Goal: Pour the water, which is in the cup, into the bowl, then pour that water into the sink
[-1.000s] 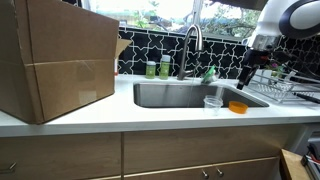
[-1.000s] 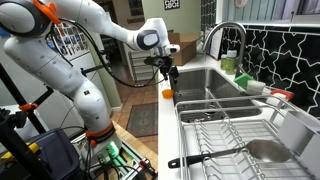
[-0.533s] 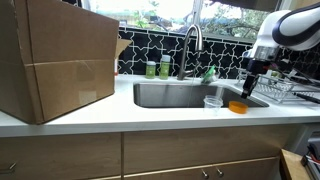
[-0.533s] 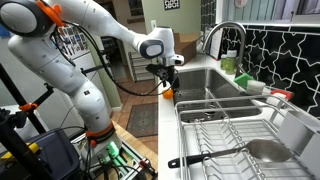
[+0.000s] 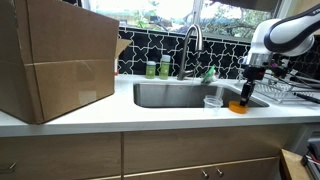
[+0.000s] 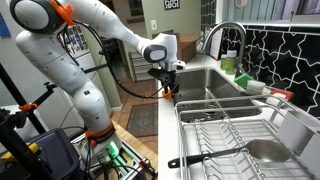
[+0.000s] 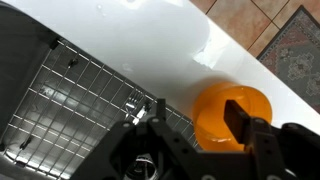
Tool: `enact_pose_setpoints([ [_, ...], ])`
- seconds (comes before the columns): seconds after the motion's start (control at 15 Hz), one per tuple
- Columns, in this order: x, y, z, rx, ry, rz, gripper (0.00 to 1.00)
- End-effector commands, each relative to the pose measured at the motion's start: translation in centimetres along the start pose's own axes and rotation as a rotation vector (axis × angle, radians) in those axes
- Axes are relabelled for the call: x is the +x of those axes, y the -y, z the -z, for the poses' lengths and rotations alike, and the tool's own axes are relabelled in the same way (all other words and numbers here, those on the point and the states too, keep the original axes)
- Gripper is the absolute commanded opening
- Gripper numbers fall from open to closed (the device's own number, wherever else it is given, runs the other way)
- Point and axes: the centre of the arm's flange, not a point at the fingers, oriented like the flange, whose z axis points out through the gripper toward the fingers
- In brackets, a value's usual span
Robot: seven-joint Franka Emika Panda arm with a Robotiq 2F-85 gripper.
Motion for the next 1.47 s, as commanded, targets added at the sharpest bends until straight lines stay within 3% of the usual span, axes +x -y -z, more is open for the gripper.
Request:
enact_pose_setpoints([
  [0.0,1.1,-0.3,-0.7,0.015,-0.014,-0.002,0.56],
  [0.07,1.3,-0.2,-0.8,0.013,-0.014,-0.006,0.58],
  [0.13,1.5,0.0,-0.8,0.011,-0.012,-0.003,0.4],
  [0.27,1.8,0.2,-1.0,0.007,-0.003,0.003,0.31],
  [0.53,2.1,0.4,-1.2,0.0,0.006,0.011,0.0],
  [1.07,1.2,-0.8,1.2,-0.038,-0.02,-0.01,0.01],
  [1.27,0.3,-2.9,3.6,-0.107,-0.044,-0.088,0.01],
  [1.4,0.2,-4.4,5.3,-0.204,-0.065,-0.163,0.01],
])
